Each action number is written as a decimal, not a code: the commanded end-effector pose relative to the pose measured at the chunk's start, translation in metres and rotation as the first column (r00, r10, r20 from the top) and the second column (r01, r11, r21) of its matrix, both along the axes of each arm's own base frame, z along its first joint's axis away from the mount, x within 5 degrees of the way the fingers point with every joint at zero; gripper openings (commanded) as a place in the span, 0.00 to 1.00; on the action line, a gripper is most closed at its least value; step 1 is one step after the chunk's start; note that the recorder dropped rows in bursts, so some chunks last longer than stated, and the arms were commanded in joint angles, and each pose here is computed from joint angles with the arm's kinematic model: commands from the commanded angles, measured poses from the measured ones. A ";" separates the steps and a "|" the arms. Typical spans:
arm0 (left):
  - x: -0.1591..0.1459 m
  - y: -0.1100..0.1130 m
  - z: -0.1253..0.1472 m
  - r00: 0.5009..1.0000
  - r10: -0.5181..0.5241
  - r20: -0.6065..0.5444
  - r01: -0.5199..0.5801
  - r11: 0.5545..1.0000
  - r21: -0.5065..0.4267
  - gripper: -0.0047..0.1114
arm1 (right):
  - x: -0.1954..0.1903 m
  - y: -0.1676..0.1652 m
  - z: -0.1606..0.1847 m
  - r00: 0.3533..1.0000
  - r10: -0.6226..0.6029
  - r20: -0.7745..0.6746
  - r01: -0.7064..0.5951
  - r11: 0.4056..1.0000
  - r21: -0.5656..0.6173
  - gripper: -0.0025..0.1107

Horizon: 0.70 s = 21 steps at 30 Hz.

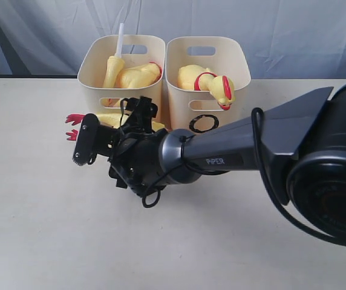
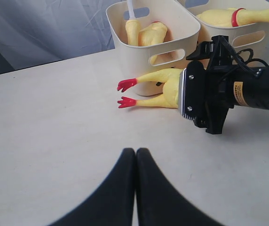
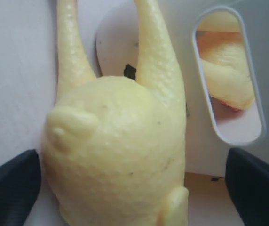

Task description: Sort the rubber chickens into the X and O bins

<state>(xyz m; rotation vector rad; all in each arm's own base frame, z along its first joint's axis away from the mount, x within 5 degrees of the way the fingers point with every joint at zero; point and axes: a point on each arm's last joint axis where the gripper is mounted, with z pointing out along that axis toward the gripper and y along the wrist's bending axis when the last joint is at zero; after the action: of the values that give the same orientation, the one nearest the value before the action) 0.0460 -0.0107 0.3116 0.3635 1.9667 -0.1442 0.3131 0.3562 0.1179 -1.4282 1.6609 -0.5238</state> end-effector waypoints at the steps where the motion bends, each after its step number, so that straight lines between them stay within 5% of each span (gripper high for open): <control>1: -0.001 0.000 0.000 1.000 0.000 0.008 0.000 1.000 -0.008 0.04 | 0.003 0.000 0.002 1.000 0.007 -0.002 -0.007 1.000 0.014 0.94; 21: -0.001 0.000 0.000 1.000 -0.001 0.005 0.001 1.000 -0.009 0.04 | 0.008 -0.005 0.001 1.000 -0.006 -0.030 0.007 0.999 0.034 0.94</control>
<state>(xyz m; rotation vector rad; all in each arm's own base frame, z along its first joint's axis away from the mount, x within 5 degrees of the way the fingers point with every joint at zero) 0.0460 -0.0107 0.3116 0.3635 1.9667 -0.1442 0.3180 0.3529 0.1160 -1.4309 1.6818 -0.4810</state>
